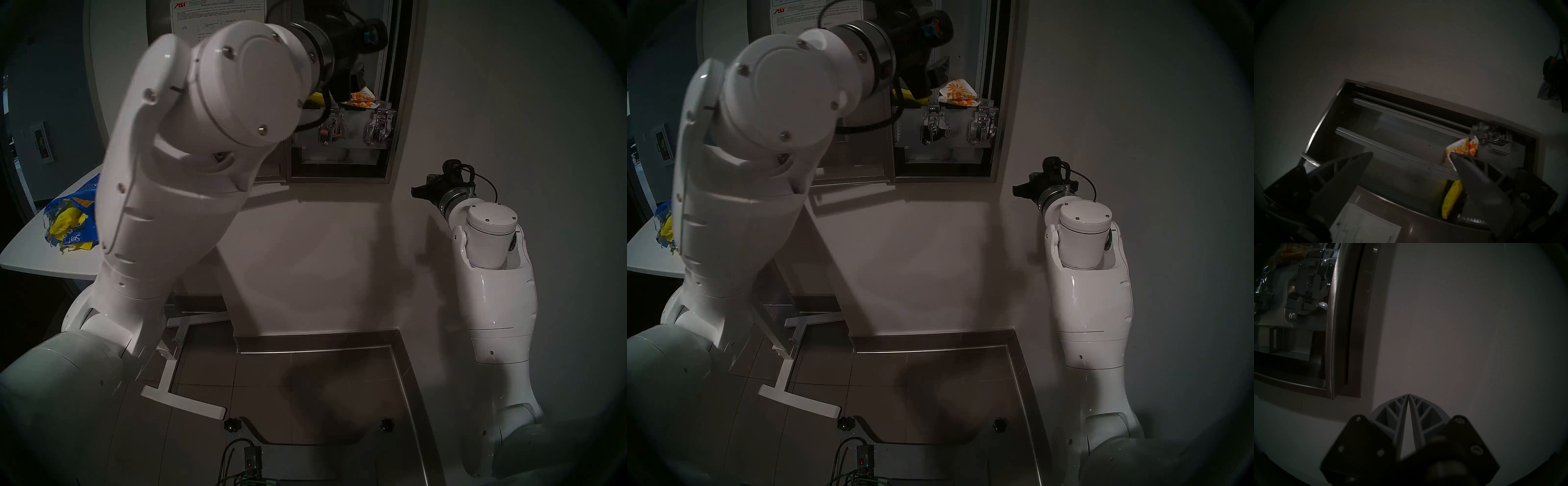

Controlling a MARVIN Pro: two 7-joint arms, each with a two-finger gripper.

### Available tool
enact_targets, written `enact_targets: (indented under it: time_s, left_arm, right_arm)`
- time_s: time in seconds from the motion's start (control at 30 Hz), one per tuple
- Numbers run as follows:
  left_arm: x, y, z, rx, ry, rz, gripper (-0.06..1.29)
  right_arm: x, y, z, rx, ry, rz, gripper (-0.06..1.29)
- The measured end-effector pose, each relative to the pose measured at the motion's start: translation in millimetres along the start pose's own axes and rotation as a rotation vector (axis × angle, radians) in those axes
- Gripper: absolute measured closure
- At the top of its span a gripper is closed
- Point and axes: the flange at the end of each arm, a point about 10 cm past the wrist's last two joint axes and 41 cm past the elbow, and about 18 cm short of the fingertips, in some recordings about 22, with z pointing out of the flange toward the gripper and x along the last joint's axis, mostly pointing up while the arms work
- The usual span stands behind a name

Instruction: Open the dispenser door, put the pads inside, close the door

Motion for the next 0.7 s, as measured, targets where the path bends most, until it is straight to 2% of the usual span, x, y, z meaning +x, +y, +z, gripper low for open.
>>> enact_targets:
  time_s: [0.2, 0.7]
  left_arm:
    - [-17.9, -15.6, -24.3, 0.036, -0.021, 0.041, 0.02]
    - [-81.9, -39.3, -45.4, 0.057, -0.137, 0.131, 0.02]
  right_arm:
    - [0.1, 0, 0.0, 0.000, 0.000, 0.000, 1.09]
    - [0.1, 0, -0.1, 0.000, 0.000, 0.000, 1.09]
